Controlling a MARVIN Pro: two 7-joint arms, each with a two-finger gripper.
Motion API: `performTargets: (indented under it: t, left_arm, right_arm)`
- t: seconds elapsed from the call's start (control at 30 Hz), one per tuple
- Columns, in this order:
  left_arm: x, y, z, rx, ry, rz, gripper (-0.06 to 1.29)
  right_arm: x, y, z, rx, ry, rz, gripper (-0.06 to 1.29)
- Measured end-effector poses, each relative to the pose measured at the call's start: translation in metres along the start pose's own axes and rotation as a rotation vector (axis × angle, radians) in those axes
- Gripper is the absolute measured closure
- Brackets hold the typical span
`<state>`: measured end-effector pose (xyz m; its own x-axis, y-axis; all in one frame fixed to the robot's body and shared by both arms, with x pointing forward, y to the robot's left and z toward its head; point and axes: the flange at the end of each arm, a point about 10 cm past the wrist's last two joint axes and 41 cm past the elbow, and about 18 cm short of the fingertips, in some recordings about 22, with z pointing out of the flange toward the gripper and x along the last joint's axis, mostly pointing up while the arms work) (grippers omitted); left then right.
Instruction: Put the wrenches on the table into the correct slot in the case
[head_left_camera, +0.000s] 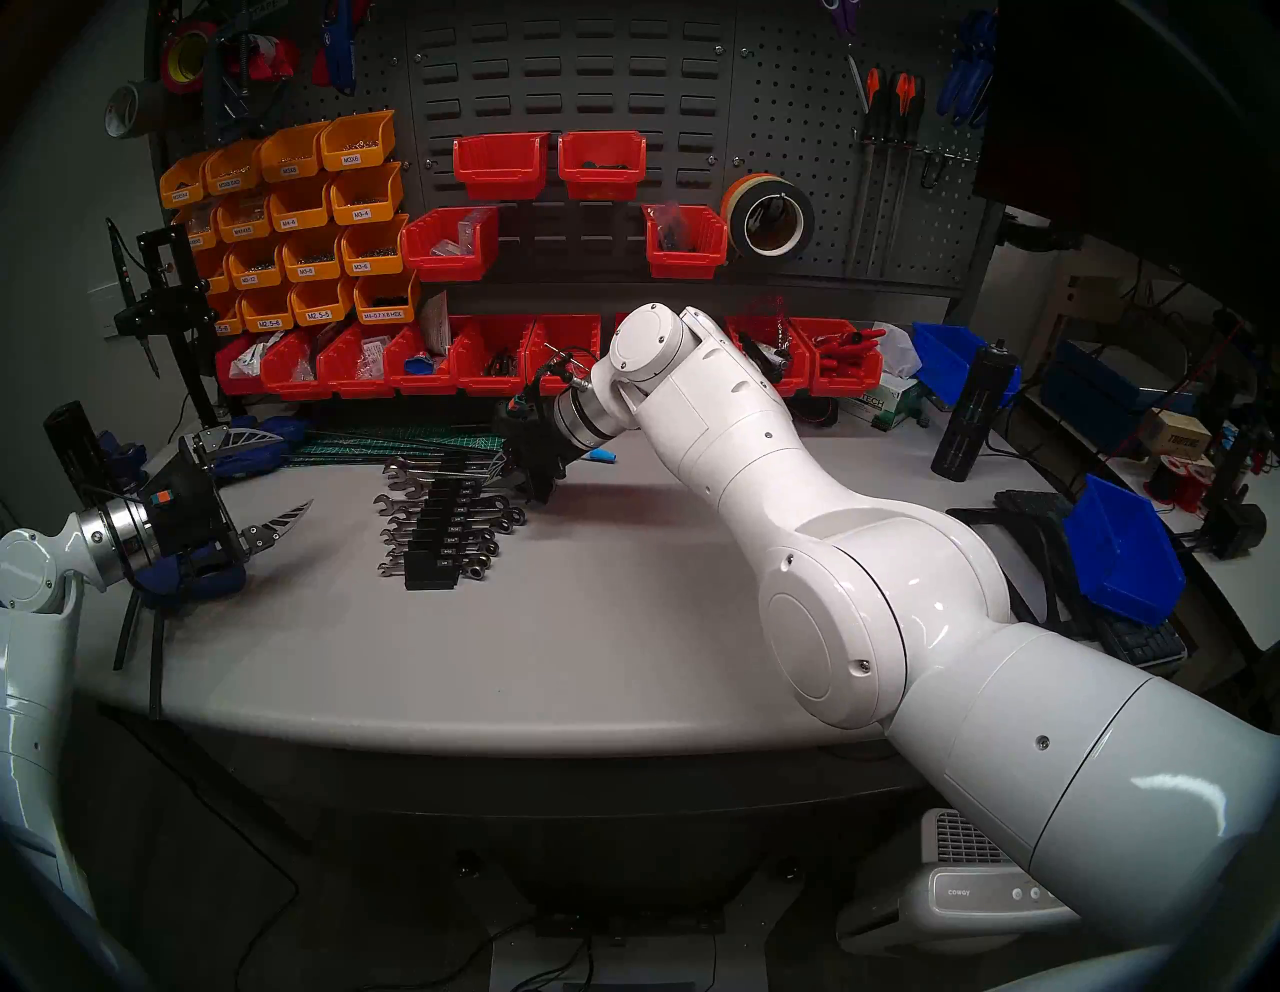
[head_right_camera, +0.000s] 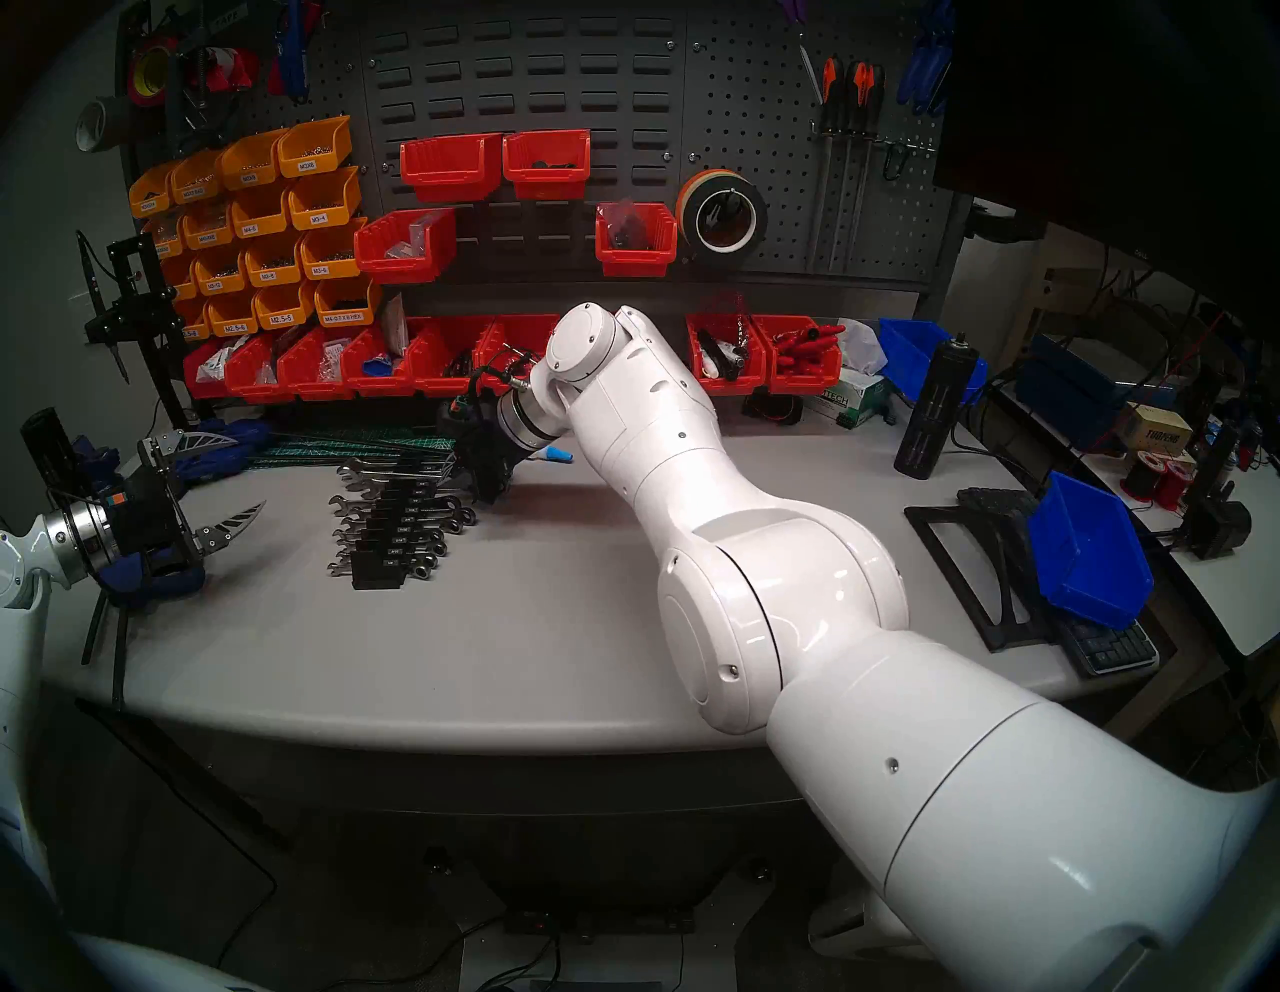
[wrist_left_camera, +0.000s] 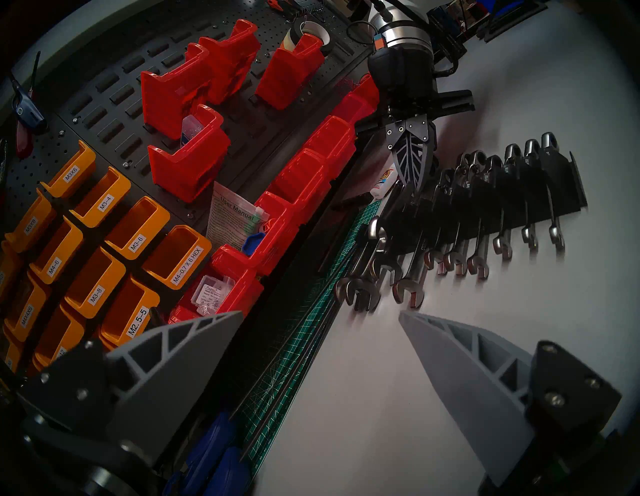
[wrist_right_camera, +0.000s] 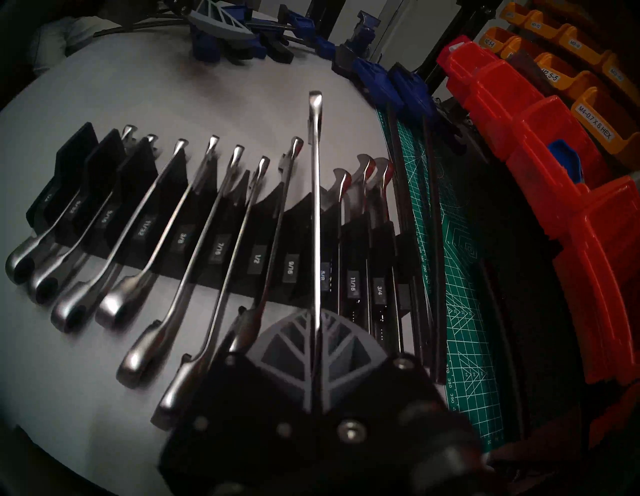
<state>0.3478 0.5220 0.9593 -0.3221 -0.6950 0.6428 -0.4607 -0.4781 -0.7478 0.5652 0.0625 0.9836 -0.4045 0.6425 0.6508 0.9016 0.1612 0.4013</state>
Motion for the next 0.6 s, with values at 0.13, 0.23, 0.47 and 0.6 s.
performTargets:
  t: [0.13,0.23,0.47,0.6]
  left_arm:
    - [0.0,0.0,0.0,0.0,0.0,0.0,0.0]
    - [0.0,0.0,0.0,0.0,0.0,0.0,0.0]
    - [0.0,0.0,0.0,0.0,0.0,0.0,0.0]
    - [0.0,0.0,0.0,0.0,0.0,0.0,0.0]
  right_arm:
    - [0.0038,0.0026,-0.0005,0.004,0.0,-0.015,1.27]
    - [0.0052,0.0038,-0.0011,0.006,-0.003,-0.024,1.27]
    - [0.0072,0.0058,-0.0022,0.023,-0.023,-0.05,1.27]
    - [0.0078,0.0061,-0.0028,0.034,-0.03,-0.059,1.27]
